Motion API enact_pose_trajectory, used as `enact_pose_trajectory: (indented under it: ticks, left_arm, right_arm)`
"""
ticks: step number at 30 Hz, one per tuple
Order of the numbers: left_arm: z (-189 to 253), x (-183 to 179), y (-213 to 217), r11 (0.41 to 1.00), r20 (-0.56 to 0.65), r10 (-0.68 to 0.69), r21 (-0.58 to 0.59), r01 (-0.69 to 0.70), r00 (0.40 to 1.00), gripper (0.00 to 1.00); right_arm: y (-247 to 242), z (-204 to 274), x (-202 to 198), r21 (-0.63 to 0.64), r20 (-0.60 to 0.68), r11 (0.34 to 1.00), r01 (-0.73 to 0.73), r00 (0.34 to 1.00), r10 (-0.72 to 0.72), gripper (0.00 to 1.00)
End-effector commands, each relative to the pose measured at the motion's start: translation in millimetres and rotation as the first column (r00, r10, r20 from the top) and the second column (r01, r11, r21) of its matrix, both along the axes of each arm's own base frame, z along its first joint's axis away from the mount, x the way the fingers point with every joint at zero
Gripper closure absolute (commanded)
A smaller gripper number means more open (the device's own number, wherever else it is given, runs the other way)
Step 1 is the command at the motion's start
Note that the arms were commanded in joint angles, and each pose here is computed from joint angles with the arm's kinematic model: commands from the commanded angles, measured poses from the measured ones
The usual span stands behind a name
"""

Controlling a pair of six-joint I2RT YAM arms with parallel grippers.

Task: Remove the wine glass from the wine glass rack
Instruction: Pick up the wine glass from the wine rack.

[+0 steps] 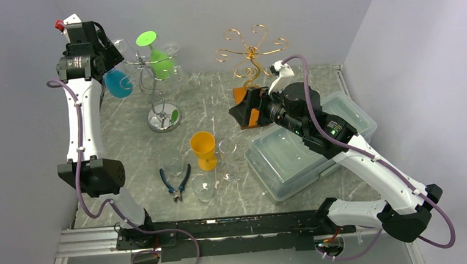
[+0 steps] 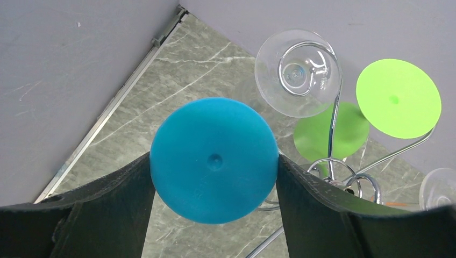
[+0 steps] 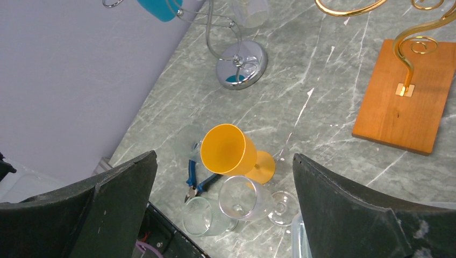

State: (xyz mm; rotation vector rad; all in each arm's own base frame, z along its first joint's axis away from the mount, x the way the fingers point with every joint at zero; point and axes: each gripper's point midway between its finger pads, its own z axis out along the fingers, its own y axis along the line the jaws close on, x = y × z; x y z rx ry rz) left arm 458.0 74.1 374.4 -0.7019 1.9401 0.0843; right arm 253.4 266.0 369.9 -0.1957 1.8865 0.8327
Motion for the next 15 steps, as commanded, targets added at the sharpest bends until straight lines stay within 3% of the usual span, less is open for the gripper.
enact_pose_trajectory:
  ticks: [1,10,15]
  left_arm:
    - [22,10,-5,0.999,0.08,-0.032,0.003,0.032,0.996,0.57]
    - [25,2,13,0.996,0.107,0.088,0.016,-0.091,0.99,0.57]
    - [26,10,9,0.998,0.124,0.057,0.015,-0.06,0.991,0.58]
  right_arm:
    - [-1,17,-2,0.04,0.035,0.999,0.001,0.999,-0.002,0.0]
    - [-3,18,-2,0.038,0.038,0.999,0.007,0.999,-0.008,0.0]
    - [-4,19,-2,0.037,0.039,0.999,0.007,0.999,-0.008,0.0]
